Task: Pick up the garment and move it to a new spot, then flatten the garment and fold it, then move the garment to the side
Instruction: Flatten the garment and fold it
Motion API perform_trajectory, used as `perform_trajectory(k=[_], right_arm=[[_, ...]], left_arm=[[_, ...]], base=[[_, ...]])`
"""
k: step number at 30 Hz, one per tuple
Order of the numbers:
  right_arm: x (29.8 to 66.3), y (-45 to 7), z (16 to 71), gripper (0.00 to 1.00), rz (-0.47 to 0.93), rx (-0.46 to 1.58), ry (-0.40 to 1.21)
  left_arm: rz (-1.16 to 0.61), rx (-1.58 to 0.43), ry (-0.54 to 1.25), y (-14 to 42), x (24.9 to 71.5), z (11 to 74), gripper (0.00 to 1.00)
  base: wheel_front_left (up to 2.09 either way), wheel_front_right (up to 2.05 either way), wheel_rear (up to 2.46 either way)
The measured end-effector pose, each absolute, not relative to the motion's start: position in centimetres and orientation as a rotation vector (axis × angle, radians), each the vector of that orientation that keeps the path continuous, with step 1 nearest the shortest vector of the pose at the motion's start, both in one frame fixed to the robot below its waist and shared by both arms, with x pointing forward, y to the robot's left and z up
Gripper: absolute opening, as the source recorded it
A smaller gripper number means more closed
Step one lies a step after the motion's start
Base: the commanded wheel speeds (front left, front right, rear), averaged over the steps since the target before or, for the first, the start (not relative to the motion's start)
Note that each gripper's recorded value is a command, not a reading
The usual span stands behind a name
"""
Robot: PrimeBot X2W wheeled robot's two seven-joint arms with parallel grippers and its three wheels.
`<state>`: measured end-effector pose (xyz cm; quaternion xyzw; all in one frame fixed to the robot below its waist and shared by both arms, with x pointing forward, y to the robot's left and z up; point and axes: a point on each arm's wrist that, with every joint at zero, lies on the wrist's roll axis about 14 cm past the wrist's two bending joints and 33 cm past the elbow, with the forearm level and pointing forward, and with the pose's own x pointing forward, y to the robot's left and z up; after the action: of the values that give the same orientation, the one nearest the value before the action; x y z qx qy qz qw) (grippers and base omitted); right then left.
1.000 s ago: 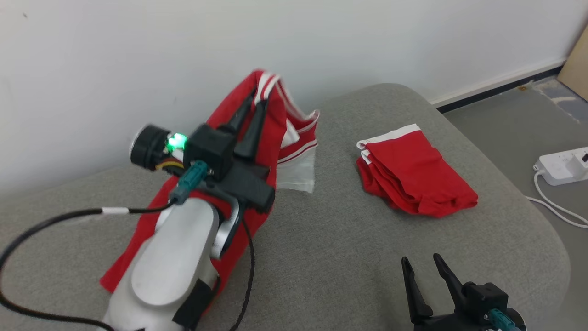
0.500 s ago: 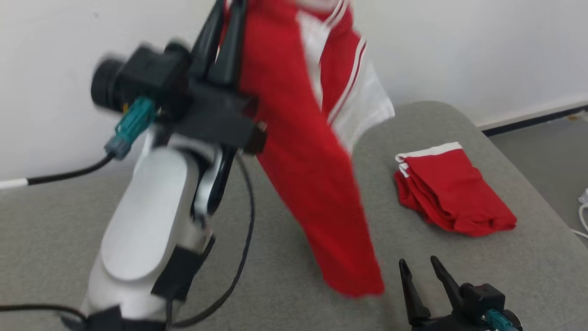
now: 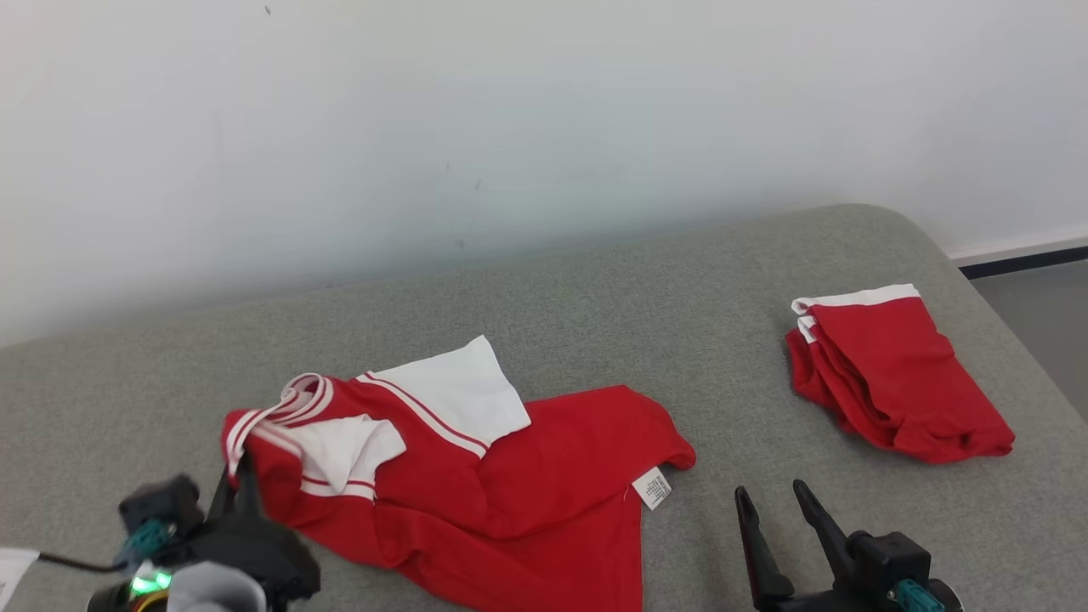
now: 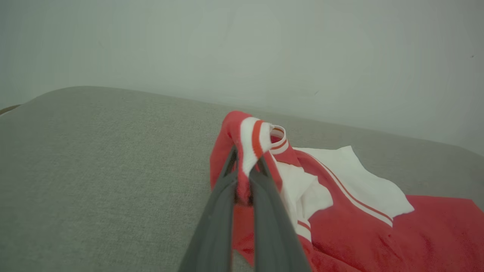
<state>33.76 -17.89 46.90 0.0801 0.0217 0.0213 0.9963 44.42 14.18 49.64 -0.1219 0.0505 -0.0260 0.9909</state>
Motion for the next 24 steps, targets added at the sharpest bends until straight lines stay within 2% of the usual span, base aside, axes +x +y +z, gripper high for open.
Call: perform_trajectory(k=[13, 14, 15, 16, 24], right_arm=[[33.3, -18.0, 47.0, 1.00, 0.039, 0.150, 0.040], [33.2, -18.0, 47.0, 1.00, 0.038, 0.150, 0.039], [33.1, -18.0, 47.0, 1.00, 0.038, 0.149, 0.040], [33.1, -18.0, 46.9, 1.00, 0.039, 0.149, 0.040], [32.9, -17.3, 47.0, 1.00, 0.060, 0.150, 0.042]], left_arm=[[0.285, -0.256, 0.169, 22.9, 42.1, 45.5, 0.00], [0.299, -0.259, 0.173, 23.2, 41.8, 45.3, 0.07], [0.300, -0.261, 0.177, 23.2, 41.7, 45.1, 0.27], [0.296, -0.264, 0.183, 23.2, 41.5, 44.9, 1.00], [0.283, -0.297, 0.217, 23.1, 39.9, 43.7, 1.00]], base=[[0.00, 0.00, 0.00], [0.00, 0.00, 0.00], [0.00, 0.00, 0.00], [0.00, 0.00, 0.00], [0.00, 0.00, 0.00]])
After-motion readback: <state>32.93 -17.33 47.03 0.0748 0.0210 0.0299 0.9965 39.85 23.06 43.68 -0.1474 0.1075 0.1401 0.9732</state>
